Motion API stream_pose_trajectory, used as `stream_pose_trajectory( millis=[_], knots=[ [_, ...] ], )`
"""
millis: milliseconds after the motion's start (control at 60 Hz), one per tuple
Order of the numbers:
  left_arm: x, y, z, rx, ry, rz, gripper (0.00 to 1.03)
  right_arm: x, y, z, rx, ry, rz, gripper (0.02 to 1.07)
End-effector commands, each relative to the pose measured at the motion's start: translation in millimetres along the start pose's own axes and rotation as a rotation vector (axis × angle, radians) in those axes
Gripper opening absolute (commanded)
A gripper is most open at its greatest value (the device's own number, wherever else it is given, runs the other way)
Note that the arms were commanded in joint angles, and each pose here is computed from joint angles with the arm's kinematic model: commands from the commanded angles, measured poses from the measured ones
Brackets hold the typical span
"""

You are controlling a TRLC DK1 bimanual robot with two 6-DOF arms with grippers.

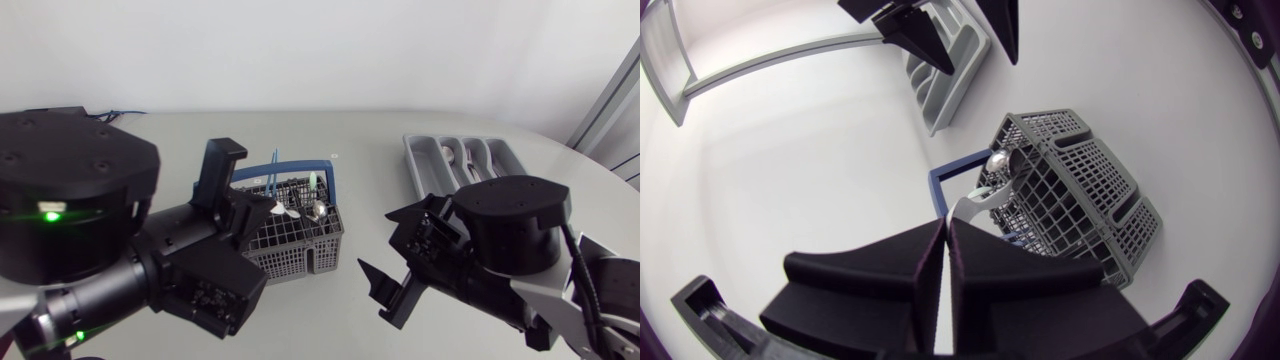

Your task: Unload the cutlery basket into the drawer organizer.

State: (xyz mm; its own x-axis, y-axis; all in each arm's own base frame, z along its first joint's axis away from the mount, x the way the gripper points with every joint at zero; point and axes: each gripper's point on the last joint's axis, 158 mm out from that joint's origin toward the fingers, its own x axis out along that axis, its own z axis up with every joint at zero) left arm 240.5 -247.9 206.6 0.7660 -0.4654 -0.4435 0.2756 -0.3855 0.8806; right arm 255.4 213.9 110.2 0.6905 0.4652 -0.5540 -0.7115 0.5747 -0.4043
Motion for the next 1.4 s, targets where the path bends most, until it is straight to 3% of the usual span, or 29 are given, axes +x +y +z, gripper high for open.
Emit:
stream_pose_trajectory(
  millis=[0,183,567,767,900,1100,1133,1383],
  knots=[
    [-11.7,23.7,-0.4,0.005,-0.007,0.054,0.08,-1.2,5.3,-8.3,-0.002,0.012,0.007,1.01],
    [-4.5,30.7,11.3,-0.134,-0.041,0.035,0.08,-7.2,0.4,0.7,0.012,-0.022,-0.007,1.01],
    [41.9,46.7,40.9,-0.626,-0.057,-0.103,0.10,-41.4,-32.7,30.6,0.050,-0.145,-0.133,1.00],
    [55.8,78.4,41.6,-0.897,-0.087,-0.162,0.11,-48.0,-44.0,46.4,0.075,-0.201,-0.176,0.94],
    [66.1,79.6,41.0,-1.054,-0.092,-0.260,0.11,-53.2,-53.7,58.4,0.084,-0.241,-0.226,0.89],
    [75.3,77.2,43.7,-1.202,-0.103,-0.382,0.11,-49.9,-64.6,65.2,0.066,-0.253,-0.299,0.86],
    [77.7,76.2,43.7,-1.228,-0.100,-0.402,0.11,-46.6,-63.1,65.3,0.060,-0.250,-0.297,0.80],
    [83.3,76.8,46.8,-1.317,-0.109,-0.474,0.11,-39.7,-57.4,68.3,-0.004,-0.257,-0.344,0.63]
  ],
)
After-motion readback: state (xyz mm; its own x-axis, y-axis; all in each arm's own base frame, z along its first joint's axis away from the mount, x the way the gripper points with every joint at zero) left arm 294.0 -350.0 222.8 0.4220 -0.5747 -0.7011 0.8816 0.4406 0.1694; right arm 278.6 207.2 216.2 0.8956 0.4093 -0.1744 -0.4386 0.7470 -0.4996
